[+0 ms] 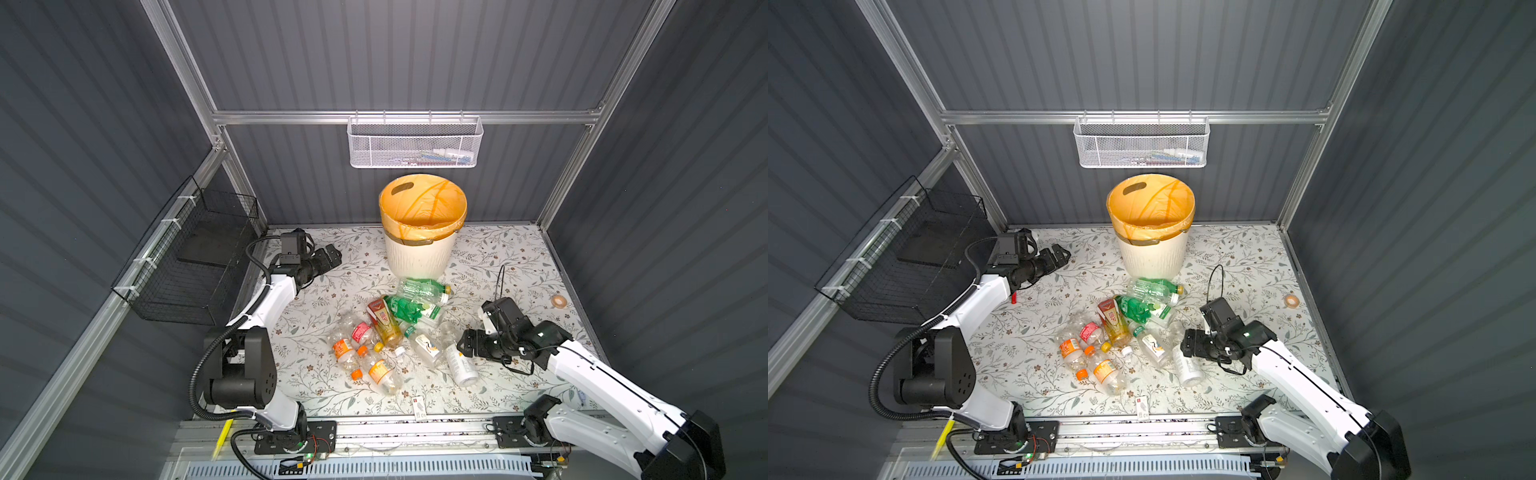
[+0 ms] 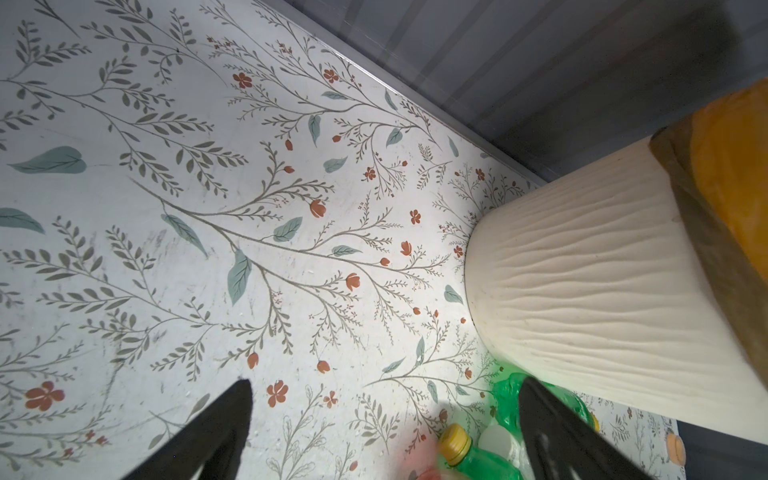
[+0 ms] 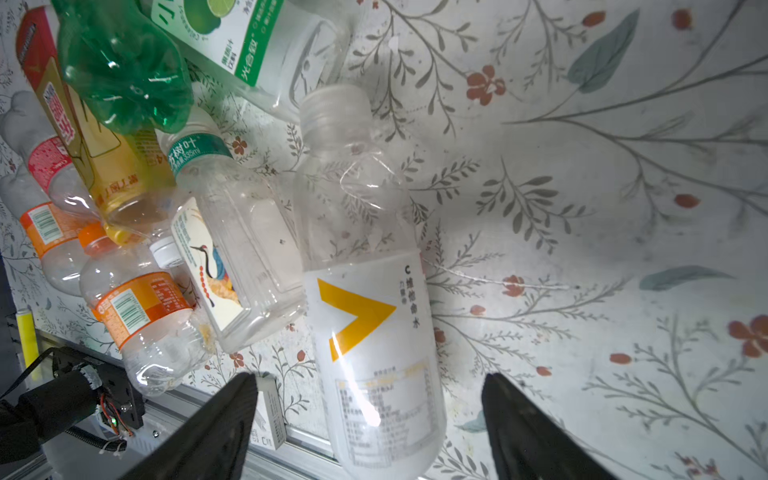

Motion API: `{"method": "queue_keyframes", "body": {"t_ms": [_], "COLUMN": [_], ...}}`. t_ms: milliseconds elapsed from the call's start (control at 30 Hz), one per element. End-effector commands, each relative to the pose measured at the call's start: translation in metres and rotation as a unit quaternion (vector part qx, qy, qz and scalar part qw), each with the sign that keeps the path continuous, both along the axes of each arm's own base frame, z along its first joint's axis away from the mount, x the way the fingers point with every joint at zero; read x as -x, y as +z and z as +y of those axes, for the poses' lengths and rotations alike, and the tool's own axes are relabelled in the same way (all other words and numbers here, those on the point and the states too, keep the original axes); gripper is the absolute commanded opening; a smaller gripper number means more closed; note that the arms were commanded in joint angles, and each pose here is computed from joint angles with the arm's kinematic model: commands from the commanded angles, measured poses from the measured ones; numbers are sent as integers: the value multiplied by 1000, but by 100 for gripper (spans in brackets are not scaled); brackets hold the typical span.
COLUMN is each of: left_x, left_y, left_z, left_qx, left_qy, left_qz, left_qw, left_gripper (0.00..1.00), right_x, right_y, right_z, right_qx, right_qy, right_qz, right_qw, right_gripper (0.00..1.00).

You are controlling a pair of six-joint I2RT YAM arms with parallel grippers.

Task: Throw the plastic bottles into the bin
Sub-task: 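Reach the right gripper into the pile and grasp the clear bottle with yellow-marked label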

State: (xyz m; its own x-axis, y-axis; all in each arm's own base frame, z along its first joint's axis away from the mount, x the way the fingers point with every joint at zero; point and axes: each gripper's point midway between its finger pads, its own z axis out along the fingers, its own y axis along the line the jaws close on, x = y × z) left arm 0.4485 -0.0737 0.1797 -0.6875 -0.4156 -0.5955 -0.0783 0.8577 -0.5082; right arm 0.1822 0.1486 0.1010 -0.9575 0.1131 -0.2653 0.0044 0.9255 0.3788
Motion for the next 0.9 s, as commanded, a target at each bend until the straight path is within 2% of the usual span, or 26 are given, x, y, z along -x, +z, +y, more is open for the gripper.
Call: {"method": "queue_keyframes", "body": {"t_ms": [0,200,333,533,867], "left_x": [0,4,5,5,5], "left_y": [9,14,14,14,7], "left_z": [-4,1,3,5,4], "left_qx": [0,-14,-17,-23,-21], "left_qy": [-18,-11,-9,-7,-7], "left_qz": [-20,-30,-29,-30,-22], "left_qw": [1000,999,999,999,1000], "left_gripper": [100,100,100,100,100], "right_x": [6,9,3,-8,-8], "right_y": [-10,-18,-32,-47,-61], "right_z": [-1,16,13,13,2], "right_qx": [30,52,100,129,139], "right_qy": [-7,33,35,34,1], "right_qz": [6,8,20,23,25], "right_qw": [1000,998,994,991,990], "right_gripper": [87,88,88,85,62]}}
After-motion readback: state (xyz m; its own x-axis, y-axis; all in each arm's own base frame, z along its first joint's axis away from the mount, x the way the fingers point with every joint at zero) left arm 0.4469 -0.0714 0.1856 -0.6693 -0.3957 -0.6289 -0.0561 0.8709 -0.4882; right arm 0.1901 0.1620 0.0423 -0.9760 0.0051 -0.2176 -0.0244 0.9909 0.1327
